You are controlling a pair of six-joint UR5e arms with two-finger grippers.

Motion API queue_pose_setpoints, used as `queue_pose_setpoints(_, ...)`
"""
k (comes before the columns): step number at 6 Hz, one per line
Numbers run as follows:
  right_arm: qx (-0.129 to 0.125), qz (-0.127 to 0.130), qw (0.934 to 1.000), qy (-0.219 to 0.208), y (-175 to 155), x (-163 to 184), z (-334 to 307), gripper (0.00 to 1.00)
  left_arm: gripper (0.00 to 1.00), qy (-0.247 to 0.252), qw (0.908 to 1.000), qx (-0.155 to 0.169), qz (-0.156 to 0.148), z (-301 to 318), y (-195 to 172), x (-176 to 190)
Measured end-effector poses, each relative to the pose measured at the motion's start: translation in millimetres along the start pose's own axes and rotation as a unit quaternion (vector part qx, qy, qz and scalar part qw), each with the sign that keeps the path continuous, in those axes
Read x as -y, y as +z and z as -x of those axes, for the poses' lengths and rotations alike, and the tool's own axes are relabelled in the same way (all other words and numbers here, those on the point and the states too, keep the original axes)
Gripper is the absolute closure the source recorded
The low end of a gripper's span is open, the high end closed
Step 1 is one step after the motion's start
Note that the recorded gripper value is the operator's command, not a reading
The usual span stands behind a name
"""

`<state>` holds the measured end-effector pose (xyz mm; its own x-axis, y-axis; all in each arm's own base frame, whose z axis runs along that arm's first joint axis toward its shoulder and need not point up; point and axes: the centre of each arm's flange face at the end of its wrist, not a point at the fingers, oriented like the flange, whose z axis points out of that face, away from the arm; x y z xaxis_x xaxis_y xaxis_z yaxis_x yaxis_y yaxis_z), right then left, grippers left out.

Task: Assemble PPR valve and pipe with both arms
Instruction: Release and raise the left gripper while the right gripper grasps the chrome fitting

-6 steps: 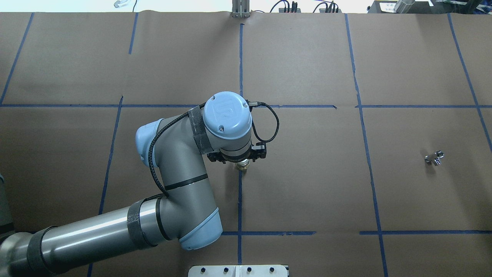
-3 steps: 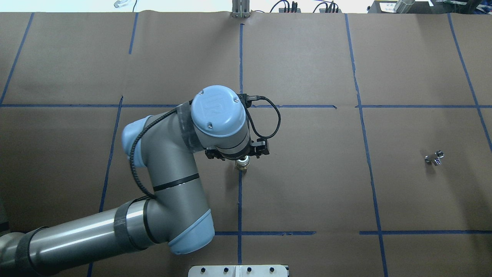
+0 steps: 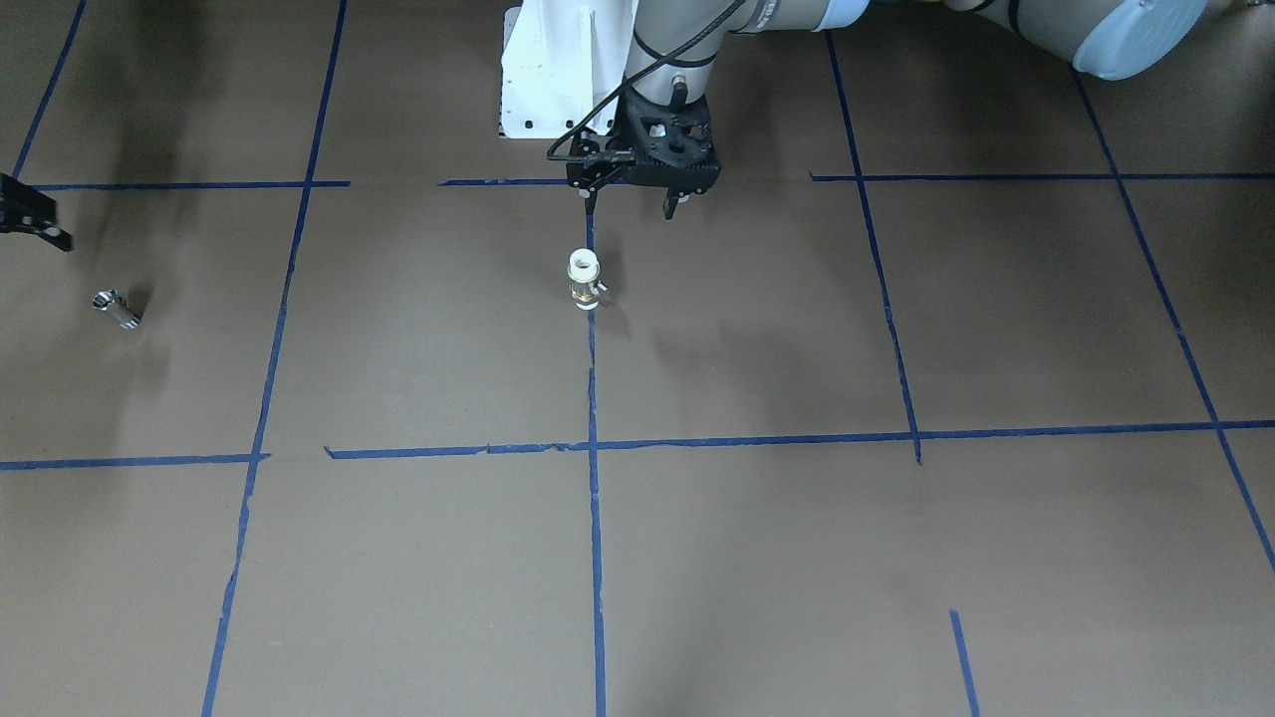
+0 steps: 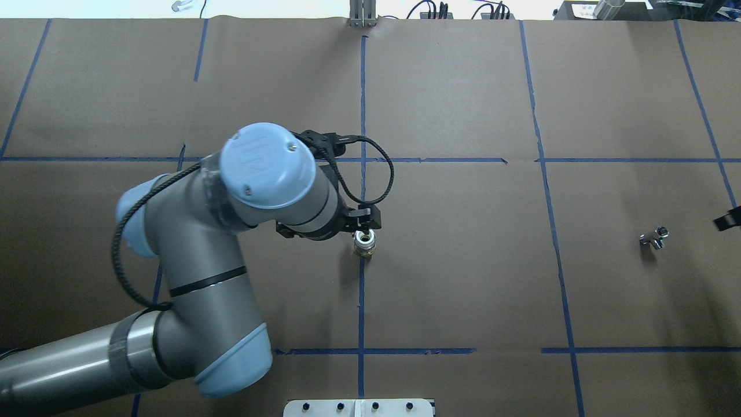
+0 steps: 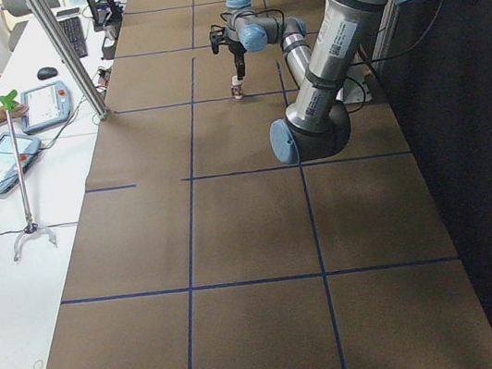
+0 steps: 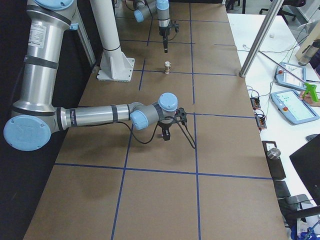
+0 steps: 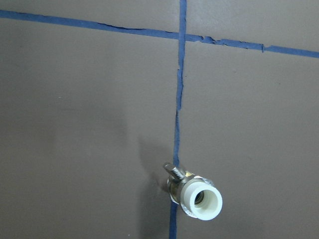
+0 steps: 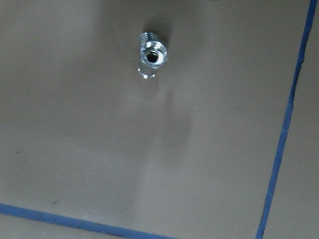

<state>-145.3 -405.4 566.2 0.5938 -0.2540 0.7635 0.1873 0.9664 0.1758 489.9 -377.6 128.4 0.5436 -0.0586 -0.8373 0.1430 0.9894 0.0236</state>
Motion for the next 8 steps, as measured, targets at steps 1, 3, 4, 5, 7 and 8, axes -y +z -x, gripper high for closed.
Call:
queue_pose_setpoints(1, -0.014, 0.0, 0.9999, -0.009, 25.9, -1.6, 17.3, 0.0, 0.05, -0.002, 1.0, -0.004, -0.004, 8.7, -8.3, 1.1)
queue_pose_setpoints(3, -0.047, -0.001, 0.9988, -0.015, 53.6, -3.7, 25.0, 0.01, 0.05, -0.003, 1.0, -0.005, -0.007, 23.8, -15.6, -1.1)
queue_pose_setpoints(4, -0.056, -0.001, 0.9983, -0.016, 60.8, -3.7, 28.0, 0.02, 0.05, -0.004, 1.0, -0.005, -0.007, 25.4, -16.3, -1.8)
queue_pose_setpoints(5, -0.064, -0.002, 0.9977, -0.02, 68.0, -0.5, 31.2, 0.02, 0.05, -0.005, 1.0, -0.005, -0.007, 26.1, -16.5, -1.9)
queue_pose_setpoints(7, -0.068, -0.003, 0.9974, -0.022, 78.4, 13.0, 34.6, 0.16, 0.05, -0.005, 0.9999, -0.005, -0.007, 26.9, -16.6, -1.5)
queue_pose_setpoints(8, -0.069, -0.002, 0.9974, -0.021, 81.4, 14.9, 32.7, 0.35, 0.05, -0.005, 0.9999, -0.005, -0.008, 26.9, -16.7, -1.4)
